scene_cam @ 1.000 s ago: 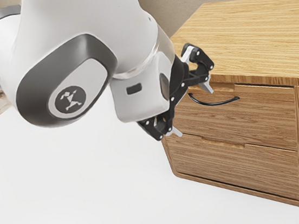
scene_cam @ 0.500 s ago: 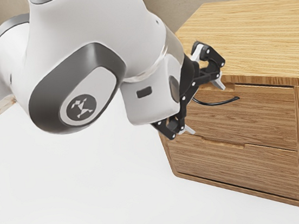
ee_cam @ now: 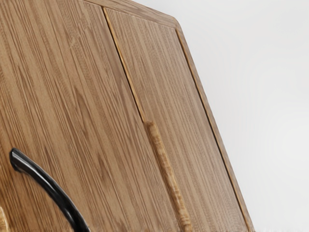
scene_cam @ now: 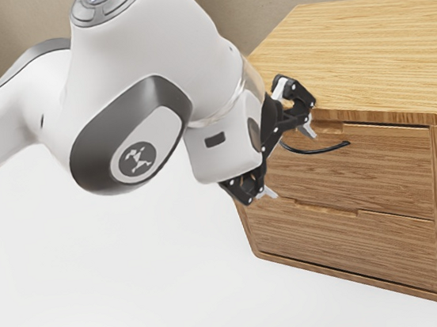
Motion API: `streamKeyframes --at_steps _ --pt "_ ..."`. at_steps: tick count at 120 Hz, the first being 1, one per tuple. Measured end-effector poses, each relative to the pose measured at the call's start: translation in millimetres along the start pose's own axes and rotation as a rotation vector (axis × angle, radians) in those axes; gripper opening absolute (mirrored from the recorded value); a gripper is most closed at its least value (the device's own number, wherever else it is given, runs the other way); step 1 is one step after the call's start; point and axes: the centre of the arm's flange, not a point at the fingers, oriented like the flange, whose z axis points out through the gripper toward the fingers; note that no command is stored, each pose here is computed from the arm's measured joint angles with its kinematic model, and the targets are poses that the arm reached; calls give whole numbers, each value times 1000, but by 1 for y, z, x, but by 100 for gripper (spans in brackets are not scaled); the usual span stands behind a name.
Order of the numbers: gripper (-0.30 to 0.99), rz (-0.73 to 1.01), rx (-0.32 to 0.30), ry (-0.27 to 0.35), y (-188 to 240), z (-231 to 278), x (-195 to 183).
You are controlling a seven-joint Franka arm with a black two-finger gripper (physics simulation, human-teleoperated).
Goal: Pull the drawer handle with one arm to open the drawer
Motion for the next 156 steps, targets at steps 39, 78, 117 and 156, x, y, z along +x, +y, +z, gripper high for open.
streamKeyframes --at_steps 39,78,117,156 --pt "67 -21 -36 8 2 29 -13" --pt "68 -30 -55 3 7 40 -18" --pt "41 -27 -13 -167 133 -28 24" --pt "61 -266 89 -23 182 -262 44"
